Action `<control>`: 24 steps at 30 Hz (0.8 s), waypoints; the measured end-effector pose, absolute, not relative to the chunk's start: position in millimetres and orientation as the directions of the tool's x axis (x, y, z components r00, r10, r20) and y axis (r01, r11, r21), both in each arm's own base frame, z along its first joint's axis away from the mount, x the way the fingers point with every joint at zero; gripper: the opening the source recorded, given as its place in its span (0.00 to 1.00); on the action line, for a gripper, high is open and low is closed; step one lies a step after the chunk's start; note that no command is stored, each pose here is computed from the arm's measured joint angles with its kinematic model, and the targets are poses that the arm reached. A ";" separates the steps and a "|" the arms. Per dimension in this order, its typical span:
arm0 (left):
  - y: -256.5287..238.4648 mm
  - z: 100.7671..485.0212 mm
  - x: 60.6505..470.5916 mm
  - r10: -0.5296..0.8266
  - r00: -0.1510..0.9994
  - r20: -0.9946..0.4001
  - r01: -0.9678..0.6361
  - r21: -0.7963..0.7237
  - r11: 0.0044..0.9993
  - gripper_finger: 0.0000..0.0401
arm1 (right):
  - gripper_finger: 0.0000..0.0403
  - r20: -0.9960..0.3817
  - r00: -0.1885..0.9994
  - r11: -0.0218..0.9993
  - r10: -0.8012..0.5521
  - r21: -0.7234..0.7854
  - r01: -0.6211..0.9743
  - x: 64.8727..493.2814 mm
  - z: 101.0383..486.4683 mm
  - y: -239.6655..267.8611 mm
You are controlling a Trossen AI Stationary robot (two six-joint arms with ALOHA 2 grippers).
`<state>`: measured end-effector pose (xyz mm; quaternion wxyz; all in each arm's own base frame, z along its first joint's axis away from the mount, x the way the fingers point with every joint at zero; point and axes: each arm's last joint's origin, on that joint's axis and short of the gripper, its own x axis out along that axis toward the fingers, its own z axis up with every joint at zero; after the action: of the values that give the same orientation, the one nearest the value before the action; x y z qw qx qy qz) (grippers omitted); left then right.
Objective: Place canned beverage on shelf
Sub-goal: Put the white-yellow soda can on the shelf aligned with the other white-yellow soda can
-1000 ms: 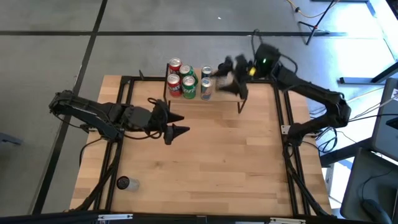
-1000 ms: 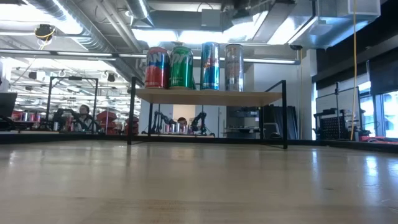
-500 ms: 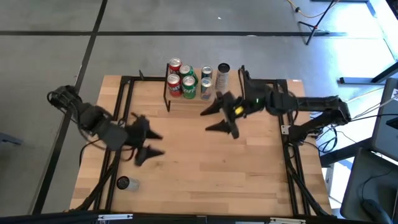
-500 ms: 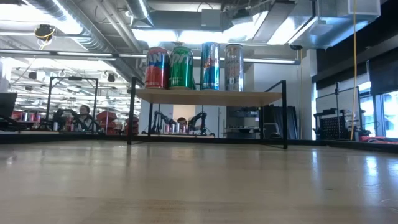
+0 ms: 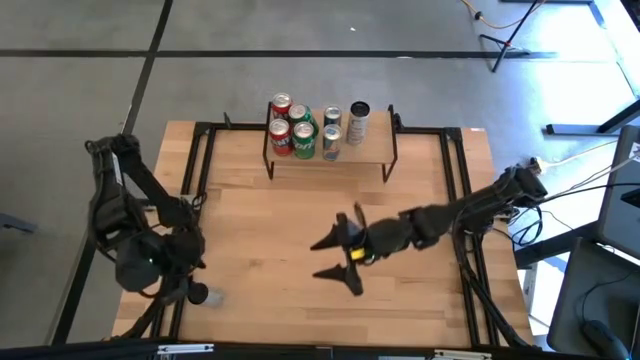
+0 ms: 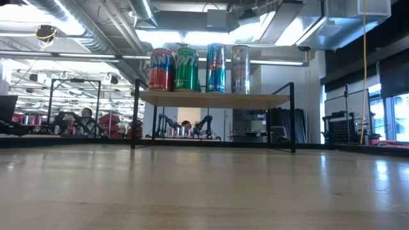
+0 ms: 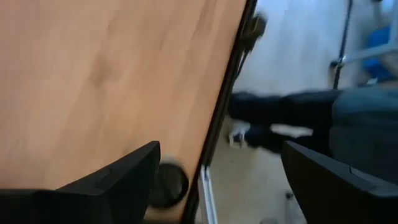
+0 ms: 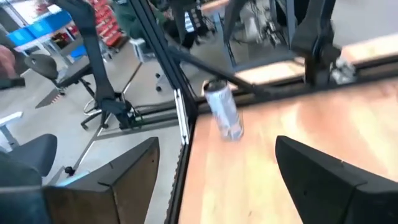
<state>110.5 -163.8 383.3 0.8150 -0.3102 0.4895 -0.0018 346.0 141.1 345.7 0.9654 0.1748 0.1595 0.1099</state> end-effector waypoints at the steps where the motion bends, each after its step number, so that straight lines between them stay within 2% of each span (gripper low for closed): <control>1: -165.1 381.7 108.0 -0.314 0.491 -0.813 -0.312 -0.500 0.808 0.81 | 0.76 -0.282 0.922 0.913 0.267 0.380 -0.148 347.3 341.1 146.2; 6: -177.0 367.8 95.8 -0.279 0.329 -0.902 -0.353 -0.392 0.850 0.79 | 0.76 -0.333 0.904 0.908 0.268 0.400 -0.122 353.2 321.5 162.7; 18: -216.9 336.2 103.7 -0.170 0.243 -0.955 -0.296 -0.240 0.925 0.79 | 0.76 -0.348 0.903 0.901 0.252 0.425 -0.088 358.7 315.0 160.0; 24: -214.5 323.5 101.5 -0.033 0.099 -0.995 -0.373 -0.068 0.926 0.79 | 0.76 -0.348 0.905 0.903 0.245 0.421 -0.083 358.7 315.0 159.8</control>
<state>101.5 -214.5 323.5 0.7253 -0.1535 0.6609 0.1170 358.7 159.8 315.0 0.9547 0.2024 0.2004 0.0857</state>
